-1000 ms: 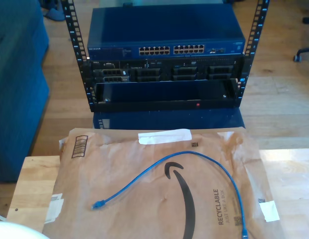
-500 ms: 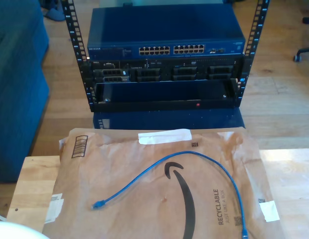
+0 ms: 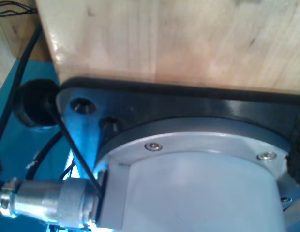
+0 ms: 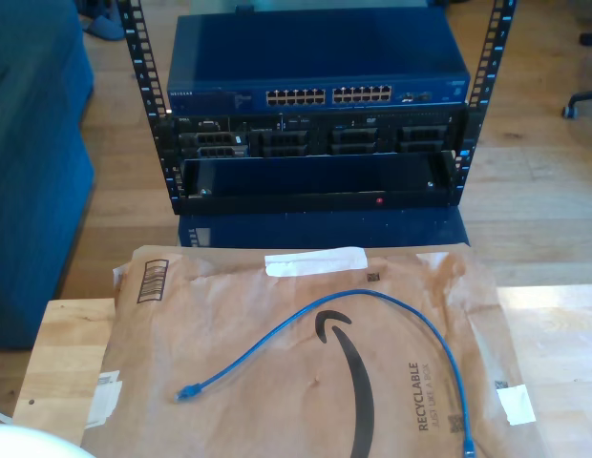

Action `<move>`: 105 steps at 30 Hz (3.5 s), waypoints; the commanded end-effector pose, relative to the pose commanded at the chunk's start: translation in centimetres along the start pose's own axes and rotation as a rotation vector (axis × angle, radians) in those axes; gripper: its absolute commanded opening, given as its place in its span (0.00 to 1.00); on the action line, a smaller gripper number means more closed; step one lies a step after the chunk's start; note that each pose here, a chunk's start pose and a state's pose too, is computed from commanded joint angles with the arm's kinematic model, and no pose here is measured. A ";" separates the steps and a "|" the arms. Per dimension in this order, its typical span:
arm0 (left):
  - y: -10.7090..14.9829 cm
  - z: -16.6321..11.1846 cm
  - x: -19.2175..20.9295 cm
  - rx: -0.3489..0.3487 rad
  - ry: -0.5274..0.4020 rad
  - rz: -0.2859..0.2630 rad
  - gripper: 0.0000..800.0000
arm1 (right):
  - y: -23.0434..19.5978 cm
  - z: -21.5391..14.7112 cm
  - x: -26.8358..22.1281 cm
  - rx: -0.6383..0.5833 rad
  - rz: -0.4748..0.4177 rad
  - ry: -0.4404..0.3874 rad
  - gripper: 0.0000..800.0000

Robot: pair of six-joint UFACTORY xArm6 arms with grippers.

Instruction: Grab the cable and plug it in

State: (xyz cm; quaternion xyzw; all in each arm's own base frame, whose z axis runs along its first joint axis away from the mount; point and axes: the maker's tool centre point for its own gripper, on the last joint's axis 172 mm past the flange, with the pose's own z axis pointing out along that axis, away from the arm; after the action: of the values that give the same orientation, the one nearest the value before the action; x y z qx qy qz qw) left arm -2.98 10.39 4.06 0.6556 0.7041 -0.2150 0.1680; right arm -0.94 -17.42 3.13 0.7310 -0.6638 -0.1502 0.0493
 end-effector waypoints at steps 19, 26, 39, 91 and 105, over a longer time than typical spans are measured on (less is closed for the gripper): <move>0.0 0.0 0.0 -0.001 0.000 -0.001 1.00 | 0.0 0.0 0.0 0.001 0.000 0.001 1.00; 0.0 0.1 -0.1 -0.001 -0.002 0.000 1.00 | -0.1 0.1 -0.1 0.008 0.013 -0.004 1.00; 0.0 0.1 0.0 -0.002 0.000 0.000 1.00 | -0.1 0.0 0.0 0.004 0.008 0.002 1.00; 26.2 -15.9 -9.0 0.160 0.012 -0.382 1.00 | -30.2 -22.2 -17.5 0.295 0.011 0.302 0.99; 28.1 -11.1 -18.2 0.235 0.167 -0.223 1.00 | -35.8 -17.5 -41.8 0.192 -0.119 0.220 0.99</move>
State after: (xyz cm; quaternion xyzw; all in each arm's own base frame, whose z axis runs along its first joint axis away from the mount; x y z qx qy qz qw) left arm 27.02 2.02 20.64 0.6040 0.7542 -0.2577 0.0063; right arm 35.21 25.62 16.50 0.7826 -0.6210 -0.0077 0.0425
